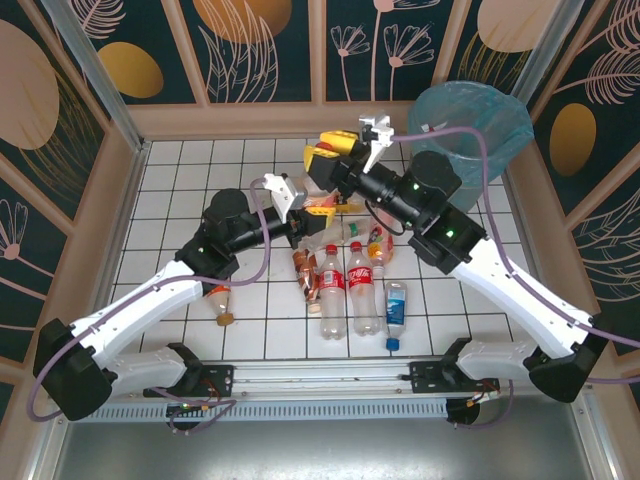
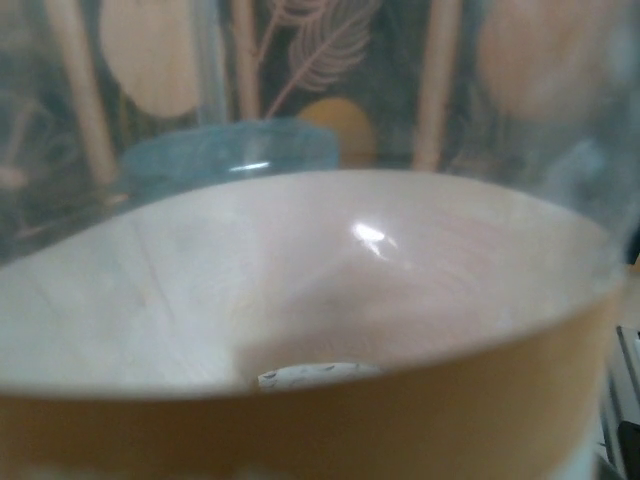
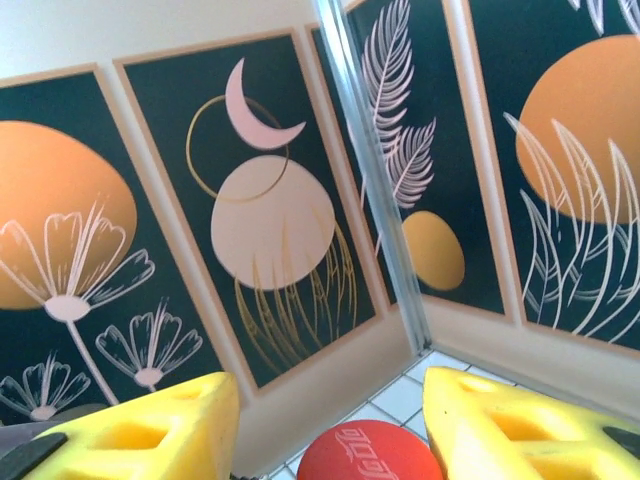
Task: Put the plastic bottles in the bin
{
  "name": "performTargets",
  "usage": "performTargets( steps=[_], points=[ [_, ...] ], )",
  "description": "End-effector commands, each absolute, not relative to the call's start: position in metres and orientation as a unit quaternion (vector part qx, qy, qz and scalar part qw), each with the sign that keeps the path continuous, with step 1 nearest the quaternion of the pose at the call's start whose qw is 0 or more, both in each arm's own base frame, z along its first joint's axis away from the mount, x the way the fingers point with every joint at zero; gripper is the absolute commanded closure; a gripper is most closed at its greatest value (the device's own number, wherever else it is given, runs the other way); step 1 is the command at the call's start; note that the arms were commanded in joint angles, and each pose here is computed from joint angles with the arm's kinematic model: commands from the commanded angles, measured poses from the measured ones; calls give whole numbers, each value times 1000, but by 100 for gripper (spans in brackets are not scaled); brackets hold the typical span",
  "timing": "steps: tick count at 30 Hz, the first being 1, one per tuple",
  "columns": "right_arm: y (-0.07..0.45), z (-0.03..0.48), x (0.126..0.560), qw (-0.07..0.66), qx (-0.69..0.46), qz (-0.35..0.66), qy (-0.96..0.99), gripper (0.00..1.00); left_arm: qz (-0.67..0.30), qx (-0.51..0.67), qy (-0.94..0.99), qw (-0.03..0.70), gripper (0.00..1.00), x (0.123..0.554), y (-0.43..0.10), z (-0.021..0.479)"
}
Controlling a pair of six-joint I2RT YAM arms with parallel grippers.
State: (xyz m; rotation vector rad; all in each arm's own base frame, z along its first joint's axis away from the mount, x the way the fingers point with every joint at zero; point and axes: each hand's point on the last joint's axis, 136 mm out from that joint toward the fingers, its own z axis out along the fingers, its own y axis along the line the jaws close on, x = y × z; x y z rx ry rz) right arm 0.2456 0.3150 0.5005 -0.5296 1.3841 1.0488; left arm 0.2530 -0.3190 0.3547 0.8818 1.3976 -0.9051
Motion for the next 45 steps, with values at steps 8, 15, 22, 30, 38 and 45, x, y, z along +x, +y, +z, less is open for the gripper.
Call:
performTargets(
  steps=[8,15,22,30,38,45],
  points=[
    [320,479,233,544,-288,420,666,62,-361,408,585,601,82,247,-315,364],
    [323,473,240,529,-297,396,689,55,-360,411,587,597,81,248,-316,361],
    [320,468,250,533,-287,365,707,48,-358,413,587,598,81,248,-316,360],
    [313,475,248,547,-285,362,699,52,-361,415,586,595,80,247,-317,359],
    [314,496,216,538,-323,419,656,93,-358,402,587,605,63,249,-313,365],
    [275,528,255,625,-217,326,675,100,-351,367,583,634,1,253,-302,378]
  ],
)
